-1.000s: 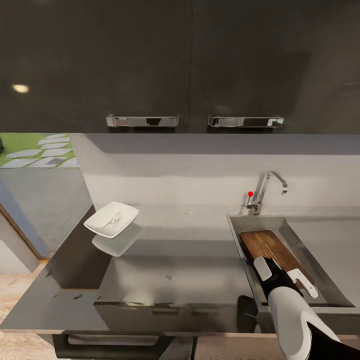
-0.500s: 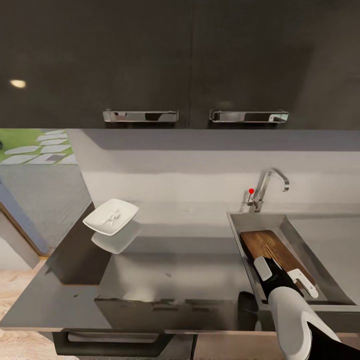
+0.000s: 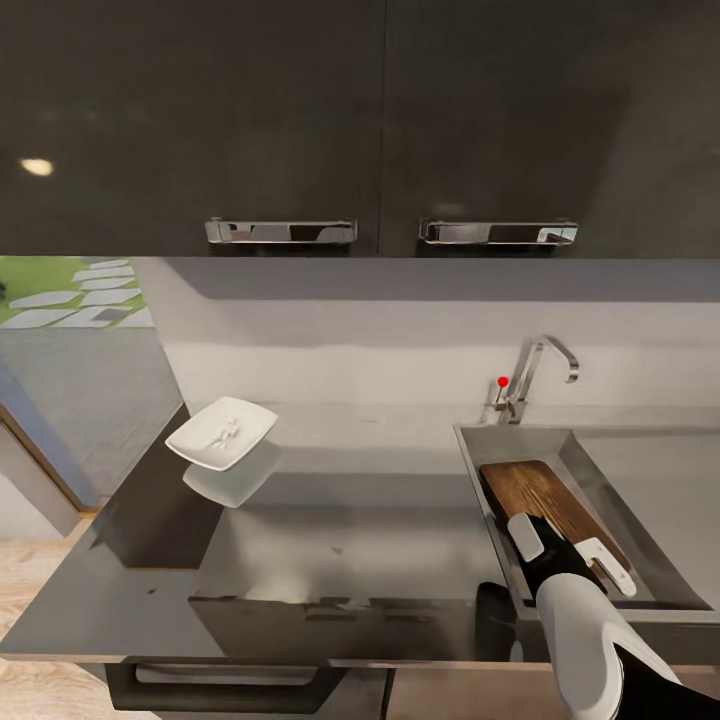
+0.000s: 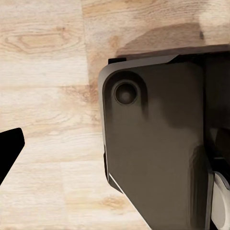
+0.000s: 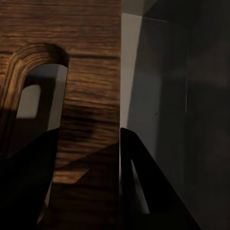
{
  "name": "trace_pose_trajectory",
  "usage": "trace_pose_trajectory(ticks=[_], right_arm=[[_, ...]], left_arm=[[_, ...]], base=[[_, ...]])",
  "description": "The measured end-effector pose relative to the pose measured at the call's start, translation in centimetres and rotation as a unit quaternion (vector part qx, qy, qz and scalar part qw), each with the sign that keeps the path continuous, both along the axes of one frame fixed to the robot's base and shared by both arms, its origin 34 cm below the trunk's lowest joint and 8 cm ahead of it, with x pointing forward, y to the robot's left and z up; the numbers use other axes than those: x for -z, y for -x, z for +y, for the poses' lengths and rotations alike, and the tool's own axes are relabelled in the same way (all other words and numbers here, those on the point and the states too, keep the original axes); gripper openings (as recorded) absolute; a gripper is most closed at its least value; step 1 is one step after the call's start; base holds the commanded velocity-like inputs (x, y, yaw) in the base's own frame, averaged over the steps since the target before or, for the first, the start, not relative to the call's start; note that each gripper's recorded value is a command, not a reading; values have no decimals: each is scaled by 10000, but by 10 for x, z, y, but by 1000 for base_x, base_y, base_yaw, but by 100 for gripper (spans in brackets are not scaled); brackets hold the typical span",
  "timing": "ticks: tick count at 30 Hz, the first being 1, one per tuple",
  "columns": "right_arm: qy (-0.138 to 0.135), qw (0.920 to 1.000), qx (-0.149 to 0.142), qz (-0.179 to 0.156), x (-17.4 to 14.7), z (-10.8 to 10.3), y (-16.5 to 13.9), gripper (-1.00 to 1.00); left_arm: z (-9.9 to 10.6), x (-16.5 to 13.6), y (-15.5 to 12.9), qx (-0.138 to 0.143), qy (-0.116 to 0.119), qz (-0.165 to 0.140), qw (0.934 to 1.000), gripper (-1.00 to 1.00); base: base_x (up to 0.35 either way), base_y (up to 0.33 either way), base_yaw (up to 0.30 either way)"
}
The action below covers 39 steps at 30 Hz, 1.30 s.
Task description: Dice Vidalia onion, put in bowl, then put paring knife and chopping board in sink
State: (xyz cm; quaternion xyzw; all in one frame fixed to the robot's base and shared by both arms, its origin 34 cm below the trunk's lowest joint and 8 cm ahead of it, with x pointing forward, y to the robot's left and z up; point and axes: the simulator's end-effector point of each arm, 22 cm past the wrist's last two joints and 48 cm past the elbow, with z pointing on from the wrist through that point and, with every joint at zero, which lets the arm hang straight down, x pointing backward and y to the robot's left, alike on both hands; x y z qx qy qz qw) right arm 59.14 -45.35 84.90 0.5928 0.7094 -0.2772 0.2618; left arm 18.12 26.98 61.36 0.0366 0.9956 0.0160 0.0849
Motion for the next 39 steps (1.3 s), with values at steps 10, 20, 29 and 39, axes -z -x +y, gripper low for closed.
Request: trace_pose_trajectory(ticks=[10,20,29,39], right_arm=[[-1,10000,-4,-5,0,0,0,-100],[-2,10000,-6,-6,0,0,0,-100],[-2,10000,-6,-5,0,0,0,-100],[4,10000,-8,-8,0,0,-1,-100]], left_arm=[[0,0,0,-3,0,-9,10000,100],[0,0,0,-2,1,-8,10000,100],[0,0,0,0,1,-8,10000,100],[0,0,-1,-1,1,-9,10000,100]], base=[[57,0,0],[154,0,0],[6,0,0],[0,0,0]])
